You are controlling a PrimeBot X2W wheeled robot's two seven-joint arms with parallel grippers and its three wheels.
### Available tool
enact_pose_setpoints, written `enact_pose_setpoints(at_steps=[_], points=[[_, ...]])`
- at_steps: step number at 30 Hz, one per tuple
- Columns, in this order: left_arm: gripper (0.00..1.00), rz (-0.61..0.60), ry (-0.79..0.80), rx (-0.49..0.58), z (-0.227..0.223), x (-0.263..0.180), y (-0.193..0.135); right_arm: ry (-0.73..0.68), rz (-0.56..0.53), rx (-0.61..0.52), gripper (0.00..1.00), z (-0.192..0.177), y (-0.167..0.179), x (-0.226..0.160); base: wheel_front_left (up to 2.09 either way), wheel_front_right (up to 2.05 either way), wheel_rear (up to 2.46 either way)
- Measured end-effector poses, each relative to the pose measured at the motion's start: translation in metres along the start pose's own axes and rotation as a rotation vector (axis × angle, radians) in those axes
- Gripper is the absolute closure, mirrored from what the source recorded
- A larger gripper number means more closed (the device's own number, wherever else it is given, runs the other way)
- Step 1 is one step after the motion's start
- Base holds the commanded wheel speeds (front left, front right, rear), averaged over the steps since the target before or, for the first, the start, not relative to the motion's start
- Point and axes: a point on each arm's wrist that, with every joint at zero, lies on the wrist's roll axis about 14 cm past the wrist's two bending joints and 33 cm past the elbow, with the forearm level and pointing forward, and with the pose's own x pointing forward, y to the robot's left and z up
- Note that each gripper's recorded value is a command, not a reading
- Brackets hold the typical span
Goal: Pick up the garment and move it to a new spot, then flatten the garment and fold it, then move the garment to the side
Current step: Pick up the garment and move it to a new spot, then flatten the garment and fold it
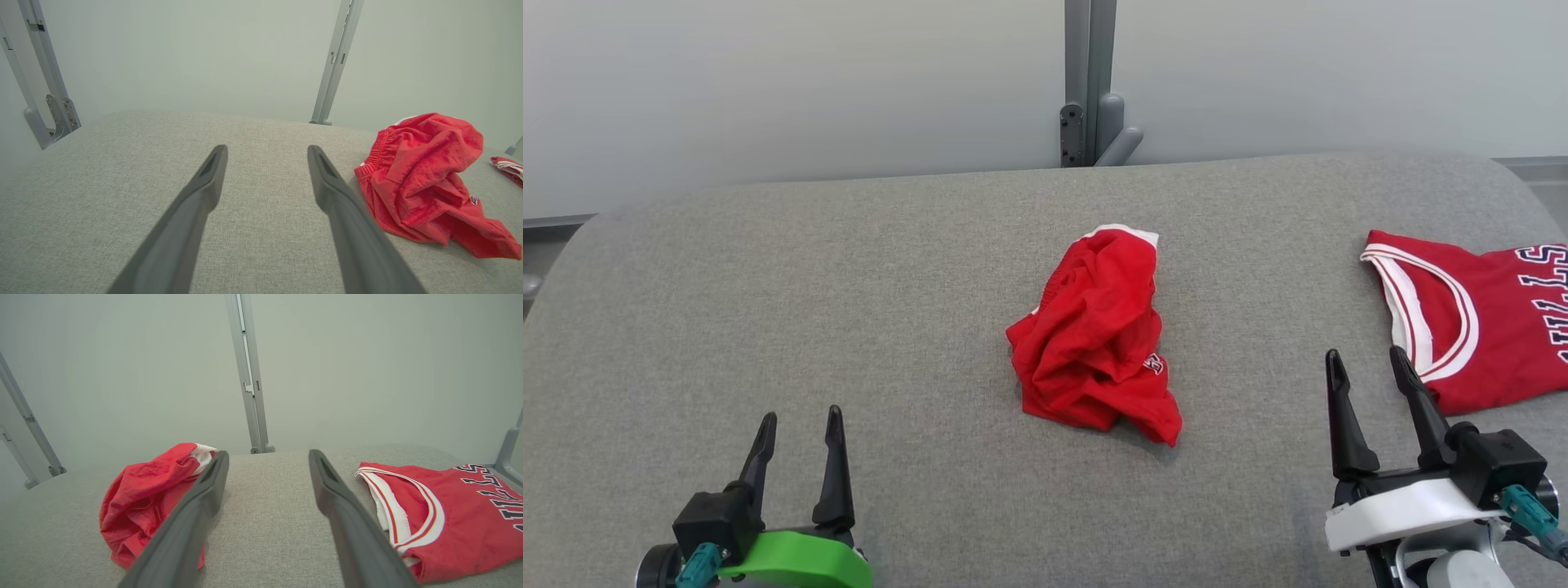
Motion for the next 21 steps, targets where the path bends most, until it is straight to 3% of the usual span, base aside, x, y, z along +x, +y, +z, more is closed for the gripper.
enact_pose_setpoints(at_steps=[21], points=[[0.00,0.027,0.004,0.012,-0.0035,-0.0024,0.0096,0.019,0.010,0.006,0.00,-0.0061,0.0036,0.0002,0.00,0.00,0.00]])
